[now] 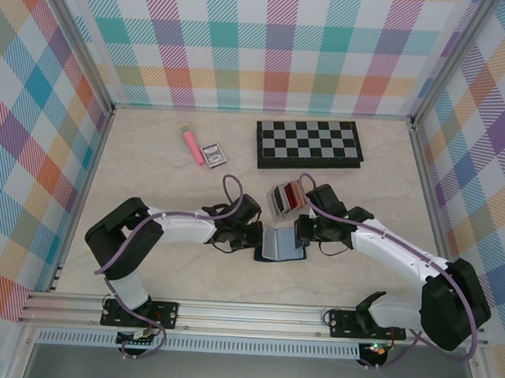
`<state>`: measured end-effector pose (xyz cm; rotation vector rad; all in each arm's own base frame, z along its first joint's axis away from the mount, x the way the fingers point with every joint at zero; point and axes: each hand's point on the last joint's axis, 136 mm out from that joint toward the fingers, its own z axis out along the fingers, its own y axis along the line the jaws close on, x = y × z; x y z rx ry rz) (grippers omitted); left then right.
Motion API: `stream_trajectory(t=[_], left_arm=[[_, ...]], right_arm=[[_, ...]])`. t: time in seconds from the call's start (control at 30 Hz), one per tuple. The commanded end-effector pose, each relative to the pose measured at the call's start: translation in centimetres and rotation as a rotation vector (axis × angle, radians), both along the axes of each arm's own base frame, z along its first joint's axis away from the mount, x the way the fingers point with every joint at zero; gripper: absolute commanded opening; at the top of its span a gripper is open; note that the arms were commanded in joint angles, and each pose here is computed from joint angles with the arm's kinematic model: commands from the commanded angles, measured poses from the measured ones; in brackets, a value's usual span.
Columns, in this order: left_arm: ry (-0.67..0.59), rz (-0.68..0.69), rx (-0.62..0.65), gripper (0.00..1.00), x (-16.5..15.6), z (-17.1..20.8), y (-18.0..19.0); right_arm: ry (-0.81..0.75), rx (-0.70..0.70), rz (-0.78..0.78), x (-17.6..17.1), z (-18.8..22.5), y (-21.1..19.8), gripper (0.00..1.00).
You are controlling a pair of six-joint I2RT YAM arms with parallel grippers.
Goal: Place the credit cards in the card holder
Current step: Turn over the card slot in the card holder.
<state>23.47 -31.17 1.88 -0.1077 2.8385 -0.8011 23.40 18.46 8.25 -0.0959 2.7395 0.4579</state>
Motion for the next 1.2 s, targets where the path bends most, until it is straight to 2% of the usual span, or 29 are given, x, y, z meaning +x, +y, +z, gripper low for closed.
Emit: stream_trajectory(t=[0.0, 0.37, 0.83, 0.97, 1.17], left_arm=[[0.093, 0.006, 0.137, 0.0, -1.6, -3.8, 2.8], [0.092, 0.005, 0.138, 0.0, -1.6, -3.8, 2.7], [0.1, 0.001, 0.135, 0.0, -1.7, -4.1, 2.6], [0.098, 0.001, 0.133, 0.0, -1.6, -4.0, 2.5], [0.1, 0.001, 0.133, 0.0, -1.6, -4.1, 2.5]], right_arm=[[0.005, -0.035, 0.017, -0.2, -0.4, -0.3, 0.08], [-0.009, -0.057, 0.032, -0.1, 0.2, -0.5, 0.08], [0.061, -0.103, 0.031, -0.5, -2.7, -0.6, 0.08], [0.078, -0.049, 0.042, -0.7, -2.9, 0.4, 0.08], [0.079, 0.108, 0.043, -0.6, -2.2, 2.9, 0.08]])
